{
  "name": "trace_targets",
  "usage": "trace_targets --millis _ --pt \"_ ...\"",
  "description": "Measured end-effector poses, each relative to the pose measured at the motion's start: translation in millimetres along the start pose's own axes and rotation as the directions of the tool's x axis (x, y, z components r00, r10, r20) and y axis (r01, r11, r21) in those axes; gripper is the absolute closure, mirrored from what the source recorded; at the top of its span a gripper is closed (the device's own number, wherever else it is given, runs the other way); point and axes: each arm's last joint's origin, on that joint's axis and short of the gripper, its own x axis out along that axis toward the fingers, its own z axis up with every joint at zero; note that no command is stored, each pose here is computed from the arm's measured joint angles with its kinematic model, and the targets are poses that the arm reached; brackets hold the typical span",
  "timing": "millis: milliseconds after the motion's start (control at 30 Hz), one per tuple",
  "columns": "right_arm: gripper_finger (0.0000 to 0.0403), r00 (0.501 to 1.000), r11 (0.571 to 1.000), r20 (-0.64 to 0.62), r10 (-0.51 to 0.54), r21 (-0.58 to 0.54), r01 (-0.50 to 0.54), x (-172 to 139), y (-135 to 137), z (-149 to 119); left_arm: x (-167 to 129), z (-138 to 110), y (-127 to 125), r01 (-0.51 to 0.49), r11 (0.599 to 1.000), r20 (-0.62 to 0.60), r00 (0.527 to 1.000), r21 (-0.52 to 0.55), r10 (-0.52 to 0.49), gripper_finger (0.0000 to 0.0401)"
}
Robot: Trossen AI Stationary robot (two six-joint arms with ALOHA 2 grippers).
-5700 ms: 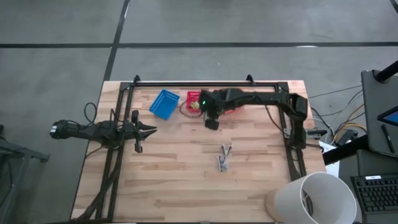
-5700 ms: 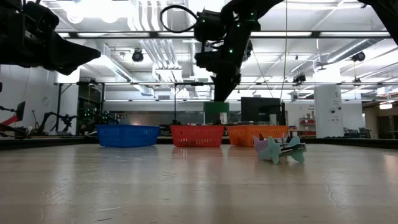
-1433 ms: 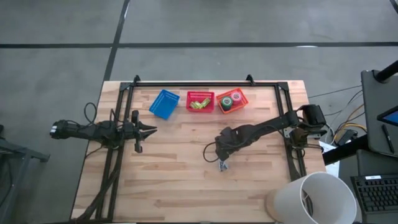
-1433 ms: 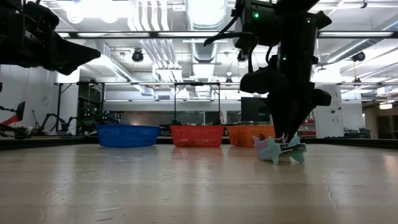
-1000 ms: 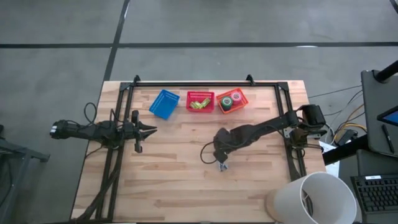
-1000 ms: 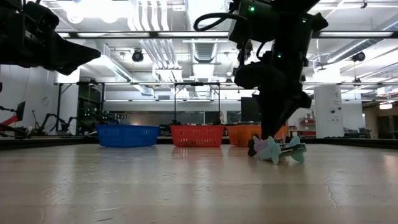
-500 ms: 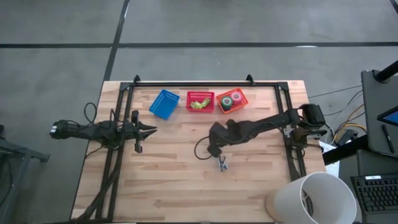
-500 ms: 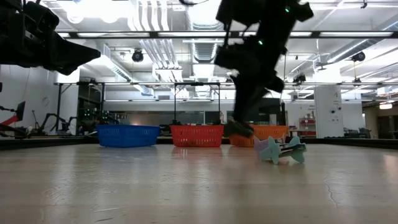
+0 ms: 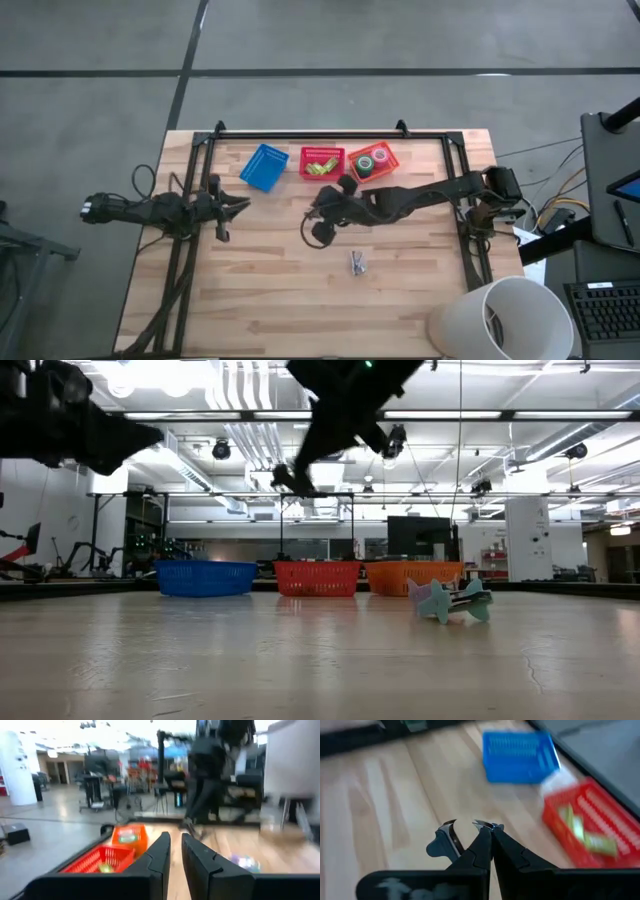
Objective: Pick and place Stapler, Stapler remover, tape
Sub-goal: Put the black staple remover into the blue bin
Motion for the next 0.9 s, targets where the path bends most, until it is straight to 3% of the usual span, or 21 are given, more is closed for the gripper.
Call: trace_targets --millis 267,367,433,600,833,900 --pt "0.0394 0.992 0.999 0.117 0.041 -0.033 -0.038 1.3 3.5 12.2 -0.2 5.6 0.4 0.003 0.999 0.055 0.998 -0.055 0.000 0.0350" --pt "0.0394 0.992 0.998 0.121 0.042 -0.044 -0.037 1.7 3.3 12.5 -0.1 5.5 0.6 -0.003 0.991 0.053 0.999 -0.134 0.010 0.0350" --pt "0.0394 0.991 0.998 0.130 0.045 -0.043 -0.040 1.6 3.6 13.4 0.2 3.8 0.5 -0.005 0.984 0.034 0.999 -0.176 0.012 0.0350" --pt "0.0394 0.986 0.997 0.159 0.054 -0.059 -0.045 1.4 4.1 16.6 1.3 -5.7 -0.6 -0.010 0.987 -0.021 1.000 -0.163 0.006 0.0350" --pt "0.0394 0.977 0.996 0.202 0.068 -0.065 -0.056 0.7 5.4 20.7 3.9 -6.8 -1.7 -0.016 0.956 -0.034 0.999 -0.293 0.006 0.0350" --pt "0.0394 0.975 0.995 0.211 0.072 -0.081 -0.055 0.4 5.6 21.8 4.9 -6.4 -3.6 0.034 0.958 -0.028 0.999 -0.285 -0.044 0.0350"
